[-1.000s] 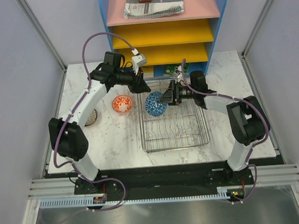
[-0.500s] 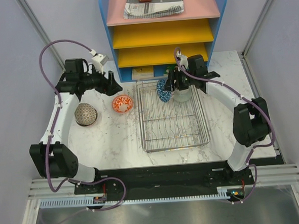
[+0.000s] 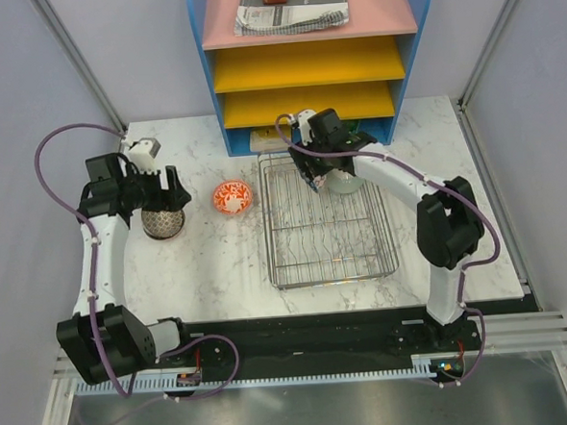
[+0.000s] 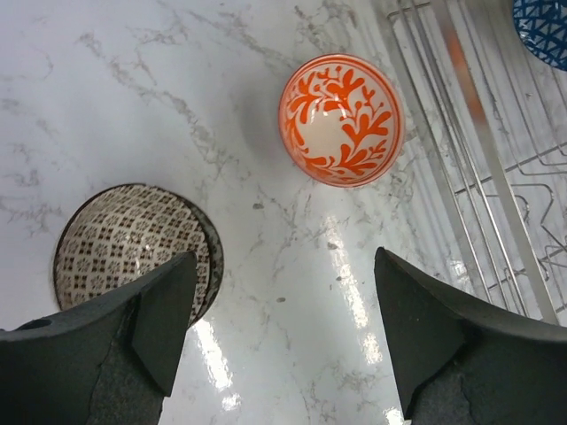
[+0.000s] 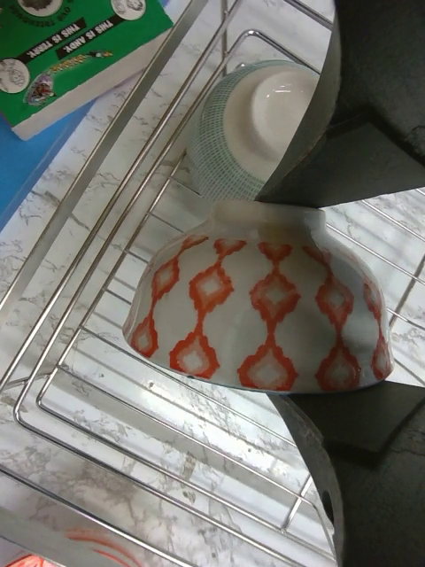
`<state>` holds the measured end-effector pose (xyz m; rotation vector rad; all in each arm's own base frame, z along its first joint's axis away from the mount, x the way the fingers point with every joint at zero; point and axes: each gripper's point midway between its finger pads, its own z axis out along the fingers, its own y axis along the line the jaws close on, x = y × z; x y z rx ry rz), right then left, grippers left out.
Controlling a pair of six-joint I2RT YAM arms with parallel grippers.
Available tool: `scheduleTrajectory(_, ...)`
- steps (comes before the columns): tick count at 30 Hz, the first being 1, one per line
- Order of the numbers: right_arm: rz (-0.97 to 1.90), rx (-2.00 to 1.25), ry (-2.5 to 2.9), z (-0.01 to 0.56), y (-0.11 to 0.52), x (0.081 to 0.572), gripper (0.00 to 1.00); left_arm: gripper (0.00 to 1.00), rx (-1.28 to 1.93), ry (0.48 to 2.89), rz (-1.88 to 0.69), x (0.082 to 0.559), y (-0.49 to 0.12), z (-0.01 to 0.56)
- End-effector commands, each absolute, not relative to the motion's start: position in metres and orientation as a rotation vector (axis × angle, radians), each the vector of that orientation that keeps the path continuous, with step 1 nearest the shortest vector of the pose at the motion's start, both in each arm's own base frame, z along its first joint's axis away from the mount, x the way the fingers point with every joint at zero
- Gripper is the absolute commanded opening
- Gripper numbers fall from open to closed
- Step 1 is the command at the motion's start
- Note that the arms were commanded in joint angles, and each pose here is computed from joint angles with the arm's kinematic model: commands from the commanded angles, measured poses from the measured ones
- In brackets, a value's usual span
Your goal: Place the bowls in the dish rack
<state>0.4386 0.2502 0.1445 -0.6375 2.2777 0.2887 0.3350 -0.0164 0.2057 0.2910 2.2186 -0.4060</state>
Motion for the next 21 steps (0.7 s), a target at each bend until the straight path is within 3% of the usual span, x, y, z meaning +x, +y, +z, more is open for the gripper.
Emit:
scheduleTrajectory(1, 0.020, -0.729, 2.166, 0.169, 0.253, 0.460, 0.00, 0.88, 0.156, 2.216, -0.307, 0.323, 0.016, 0.208)
scheduleTrajectory(21, -0.591, -1.035, 1.974, 0.139, 0.291, 0.464, 0.00, 0.88, -0.067, 2.219, -0.346, 0.288, 0.072, 0.181)
